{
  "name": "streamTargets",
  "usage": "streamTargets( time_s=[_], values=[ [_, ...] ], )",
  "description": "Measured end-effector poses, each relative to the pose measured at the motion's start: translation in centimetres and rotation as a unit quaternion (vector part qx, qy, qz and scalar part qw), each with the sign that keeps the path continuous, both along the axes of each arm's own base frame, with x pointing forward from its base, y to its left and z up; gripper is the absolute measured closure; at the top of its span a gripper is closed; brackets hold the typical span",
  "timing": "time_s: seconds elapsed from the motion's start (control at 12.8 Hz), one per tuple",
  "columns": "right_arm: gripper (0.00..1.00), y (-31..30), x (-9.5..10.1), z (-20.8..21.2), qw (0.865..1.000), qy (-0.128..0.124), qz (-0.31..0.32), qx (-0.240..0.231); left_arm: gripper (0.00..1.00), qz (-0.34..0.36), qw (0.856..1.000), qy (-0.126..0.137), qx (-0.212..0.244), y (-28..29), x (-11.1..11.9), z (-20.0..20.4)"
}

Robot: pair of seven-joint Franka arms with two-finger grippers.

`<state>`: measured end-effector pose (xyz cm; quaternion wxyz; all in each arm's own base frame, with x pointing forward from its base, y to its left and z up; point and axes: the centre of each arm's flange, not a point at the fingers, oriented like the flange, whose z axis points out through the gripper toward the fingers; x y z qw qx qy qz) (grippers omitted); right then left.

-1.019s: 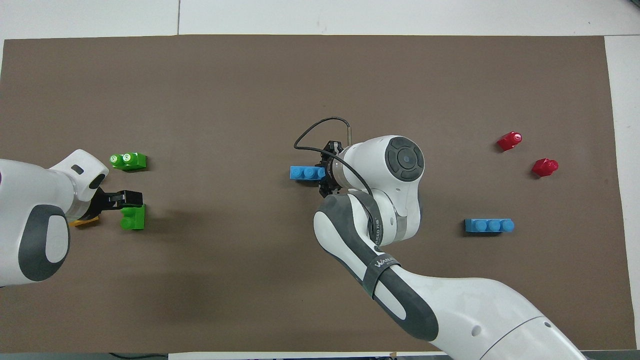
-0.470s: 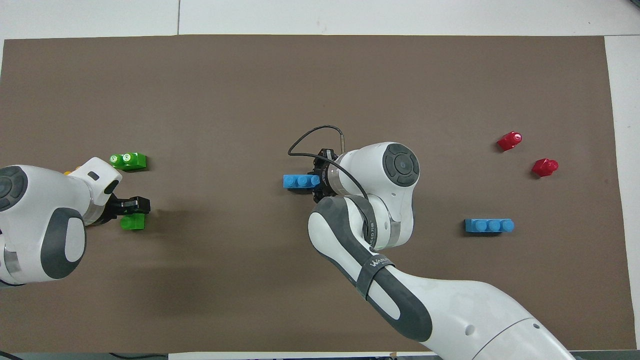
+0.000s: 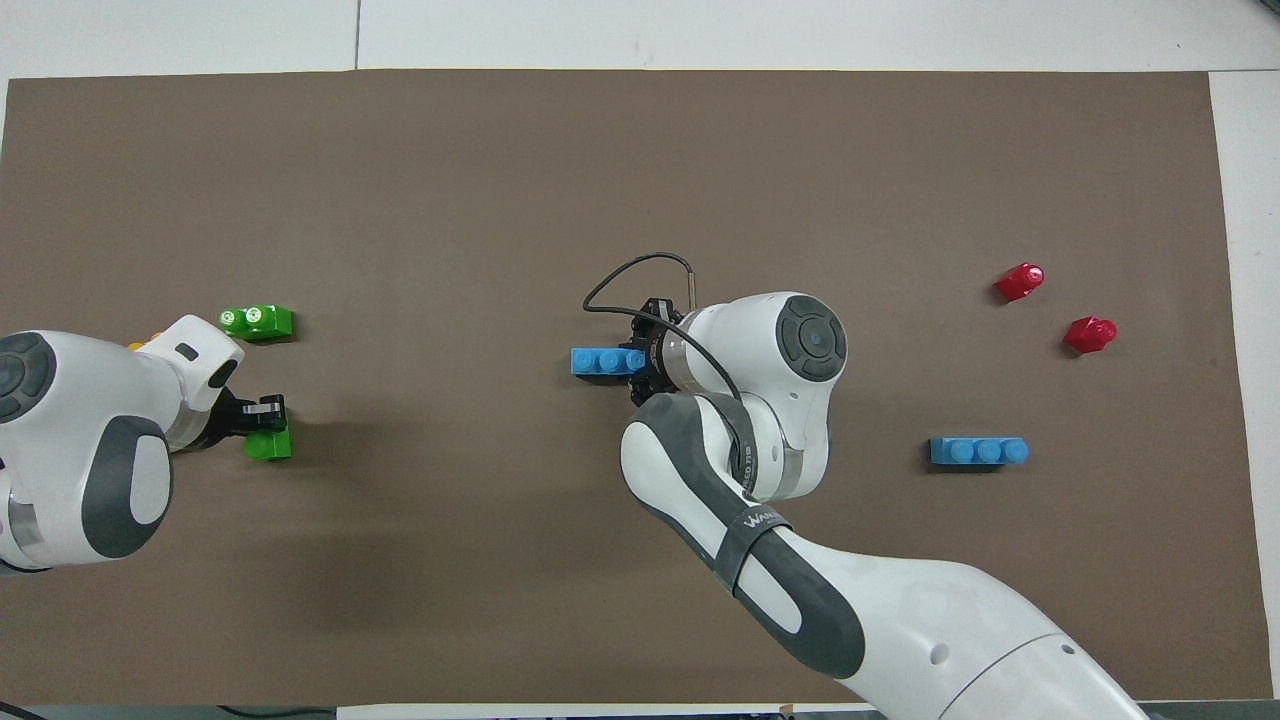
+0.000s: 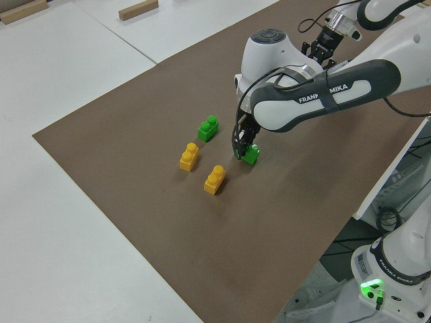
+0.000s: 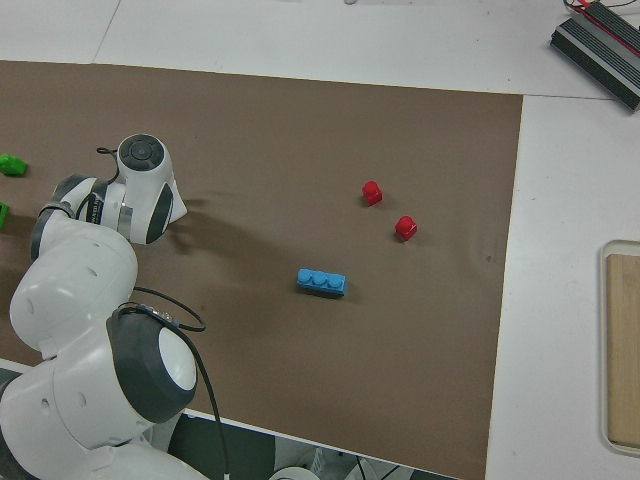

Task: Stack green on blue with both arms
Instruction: 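Grasp the green brick with the left gripper while the right gripper holds, then carry the green brick with the left gripper toward the blue brick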

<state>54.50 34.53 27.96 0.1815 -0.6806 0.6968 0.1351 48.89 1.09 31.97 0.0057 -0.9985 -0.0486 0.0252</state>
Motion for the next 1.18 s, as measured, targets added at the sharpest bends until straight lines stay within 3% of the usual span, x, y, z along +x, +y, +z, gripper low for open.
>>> streamTargets(
  time_s=[0.31, 0.55, 0.78, 0.94, 1.18],
  values=[
    [0.65, 0.0, 0.0, -0.1, 1.000, 0.001, 0.000, 0.000, 0.66, 0.051, 0.999, 0.011, 0.003, -0.3, 1.1, 2.0],
    [0.65, -0.1, 0.0, -0.1, 1.000, 0.003, -0.006, 0.003, 0.66, 0.105, 0.994, 0.034, 0.010, -1.8, 3.1, 7.0],
    [0.65, -0.1, 0.0, -0.1, 1.000, 0.003, -0.006, 0.003, 0.66, 0.175, 0.983, 0.051, 0.025, -7.8, 3.9, 12.4],
    [0.65, -0.1, 0.0, -0.1, 1.000, 0.003, -0.006, 0.003, 0.66, 0.246, 0.968, 0.047, 0.020, -12.5, 3.6, 14.4],
    [0.65, -0.1, 0.0, -0.1, 1.000, 0.003, -0.006, 0.003, 0.66, 0.391, 0.920, 0.028, 0.022, -18.9, 2.5, 15.2]
  ],
)
